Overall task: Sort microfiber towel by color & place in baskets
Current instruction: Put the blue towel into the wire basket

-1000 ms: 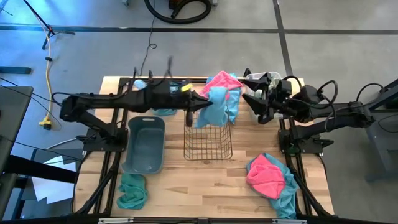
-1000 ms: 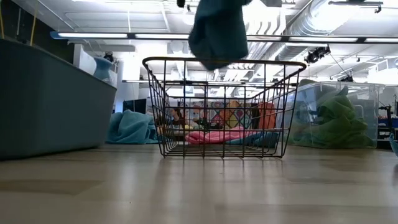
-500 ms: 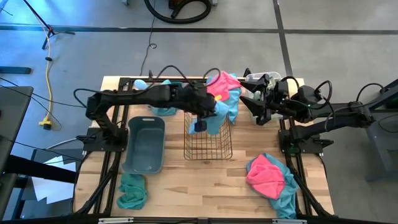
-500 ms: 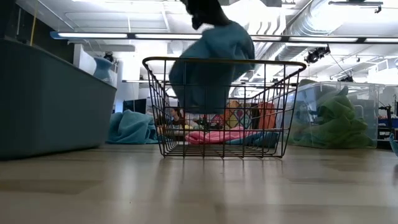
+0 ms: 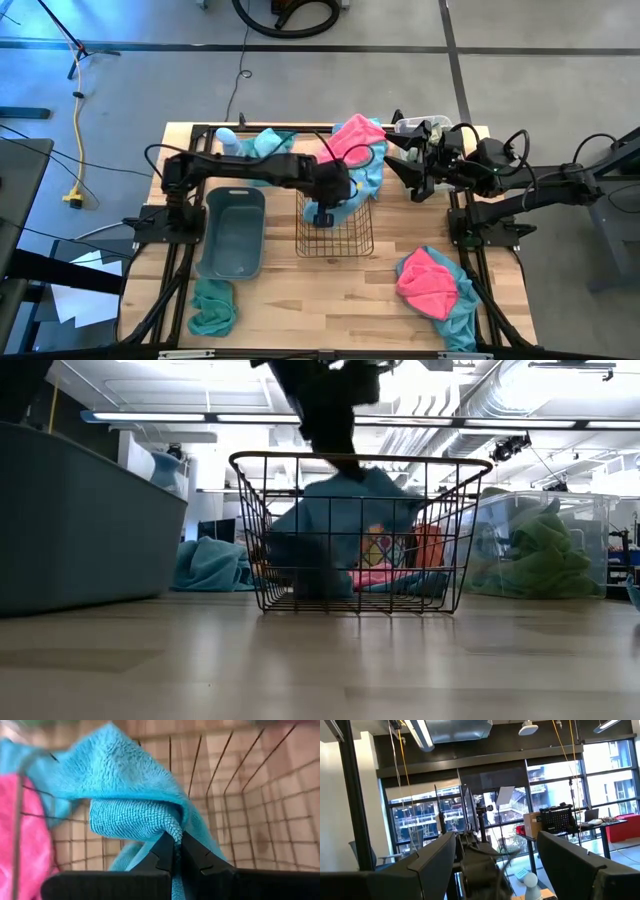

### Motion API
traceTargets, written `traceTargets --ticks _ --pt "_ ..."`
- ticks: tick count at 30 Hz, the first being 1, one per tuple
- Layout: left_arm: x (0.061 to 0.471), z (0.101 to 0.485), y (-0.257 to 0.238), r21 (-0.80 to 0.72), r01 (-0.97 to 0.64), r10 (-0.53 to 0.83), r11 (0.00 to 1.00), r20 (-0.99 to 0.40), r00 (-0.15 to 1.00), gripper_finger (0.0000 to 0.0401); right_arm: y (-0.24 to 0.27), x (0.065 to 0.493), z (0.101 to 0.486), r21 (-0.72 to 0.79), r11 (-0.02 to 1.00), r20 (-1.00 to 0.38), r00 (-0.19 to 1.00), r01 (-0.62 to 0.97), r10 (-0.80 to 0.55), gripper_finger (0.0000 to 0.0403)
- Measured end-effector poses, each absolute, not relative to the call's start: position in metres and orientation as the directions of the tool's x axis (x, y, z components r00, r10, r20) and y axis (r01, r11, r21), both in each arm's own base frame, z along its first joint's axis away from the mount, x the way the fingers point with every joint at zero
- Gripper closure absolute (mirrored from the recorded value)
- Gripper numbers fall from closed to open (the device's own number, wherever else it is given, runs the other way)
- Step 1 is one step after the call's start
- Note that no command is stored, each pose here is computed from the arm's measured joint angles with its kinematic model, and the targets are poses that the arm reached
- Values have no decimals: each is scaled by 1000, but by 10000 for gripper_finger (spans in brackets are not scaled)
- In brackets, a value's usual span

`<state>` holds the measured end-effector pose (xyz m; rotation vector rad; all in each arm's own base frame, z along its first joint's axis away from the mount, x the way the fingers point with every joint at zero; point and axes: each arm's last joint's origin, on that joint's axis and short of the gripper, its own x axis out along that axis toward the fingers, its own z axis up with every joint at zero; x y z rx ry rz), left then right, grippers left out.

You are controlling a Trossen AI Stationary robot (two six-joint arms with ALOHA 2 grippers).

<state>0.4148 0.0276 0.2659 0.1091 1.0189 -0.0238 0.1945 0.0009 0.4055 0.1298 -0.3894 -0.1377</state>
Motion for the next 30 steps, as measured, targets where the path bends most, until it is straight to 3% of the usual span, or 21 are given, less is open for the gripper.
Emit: traceTargets --ticks 10,20,25,30 --pt "419 223 21 75 43 56 996 -941 333 401 1 195 404 150 982 354 922 111 -158 126" --pt "432 198 16 71 45 52 996 -941 334 387 1 196 402 147 983 334 929 114 -158 126" --pt "436 193 15 63 28 49 998 -937 345 356 1 196 401 146 983 328 931 115 -158 126" --pt "436 196 15 51 6 46 999 -932 360 291 1 196 401 146 983 328 932 115 -158 126"
